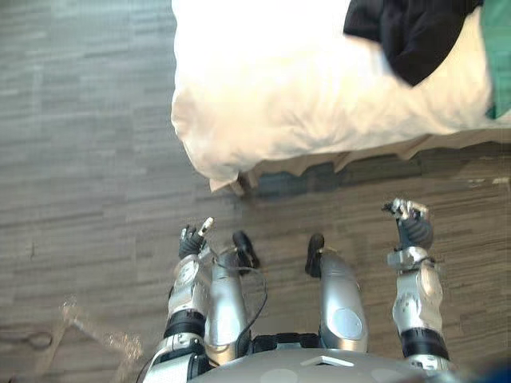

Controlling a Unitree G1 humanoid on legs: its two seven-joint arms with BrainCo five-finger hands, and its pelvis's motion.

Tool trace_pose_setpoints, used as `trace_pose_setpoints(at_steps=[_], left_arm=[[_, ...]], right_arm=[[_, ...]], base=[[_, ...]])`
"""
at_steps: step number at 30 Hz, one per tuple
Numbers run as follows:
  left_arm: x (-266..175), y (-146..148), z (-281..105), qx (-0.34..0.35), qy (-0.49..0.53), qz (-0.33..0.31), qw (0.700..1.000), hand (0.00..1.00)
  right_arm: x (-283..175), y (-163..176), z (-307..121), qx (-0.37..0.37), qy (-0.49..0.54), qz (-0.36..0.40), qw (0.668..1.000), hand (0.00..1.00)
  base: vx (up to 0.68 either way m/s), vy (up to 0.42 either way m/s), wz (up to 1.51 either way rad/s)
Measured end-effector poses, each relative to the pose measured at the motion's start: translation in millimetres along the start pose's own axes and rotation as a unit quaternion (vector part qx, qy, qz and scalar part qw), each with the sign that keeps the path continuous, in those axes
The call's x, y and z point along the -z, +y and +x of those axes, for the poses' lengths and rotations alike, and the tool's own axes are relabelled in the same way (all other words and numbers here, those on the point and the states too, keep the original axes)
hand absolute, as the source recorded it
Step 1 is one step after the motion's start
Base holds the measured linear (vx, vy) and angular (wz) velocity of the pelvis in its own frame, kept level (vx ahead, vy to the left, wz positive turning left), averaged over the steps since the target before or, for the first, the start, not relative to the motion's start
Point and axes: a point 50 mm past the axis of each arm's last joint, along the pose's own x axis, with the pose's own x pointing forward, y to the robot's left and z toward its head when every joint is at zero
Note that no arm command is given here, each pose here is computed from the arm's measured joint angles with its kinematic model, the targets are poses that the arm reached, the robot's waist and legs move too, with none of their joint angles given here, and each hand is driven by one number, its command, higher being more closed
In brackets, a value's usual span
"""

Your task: Tidy the bed and pick cloth on bed and put in laundry

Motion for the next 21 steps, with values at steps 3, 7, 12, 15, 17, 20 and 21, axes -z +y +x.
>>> trace_pose_setpoints(at_steps=[3, 7, 12, 15, 17, 20, 21], left_arm=[[32, 21, -11, -0.008, 0.045, 0.039, 0.998, 0.0], [72, 53, -30, -0.02, 0.119, 0.102, 0.988, 0.0], [95, 68, -45, -0.006, 0.158, 0.158, 0.975, 0.0], [93, 60, -42, 0.022, 0.146, 0.184, 0.972, 0.0], [98, 61, -45, 0.029, 0.156, 0.197, 0.967, 0.0], [106, 64, -50, 0.033, 0.176, 0.226, 0.958, 0.0], [107, 64, -50, 0.034, 0.177, 0.228, 0.957, 0.0]], right_arm=[[44, -9, -25, 0.013, 0.111, -0.038, 0.993, 0.0], [80, -20, -62, 0.028, 0.215, -0.078, 0.973, 0.0], [92, -27, -81, 0.041, 0.255, -0.099, 0.961, 0.0], [92, -33, -84, 0.058, 0.26, -0.094, 0.959, 0.0], [92, -37, -87, 0.074, 0.261, -0.094, 0.958, 0.0], [94, -41, -93, 0.088, 0.27, -0.091, 0.955, 0.0], [95, -42, -94, 0.089, 0.272, -0.091, 0.954, 0.0]], base=[[0.18, 0.032, 0.22], [0.18, 0.041, -0.03], [0.19, 0.0, -0.25], [0.18, -0.063, -0.29], [0.1, -0.066, -0.38], [0.04, -0.052, -0.4], [0.0, -0.051, -0.5]])
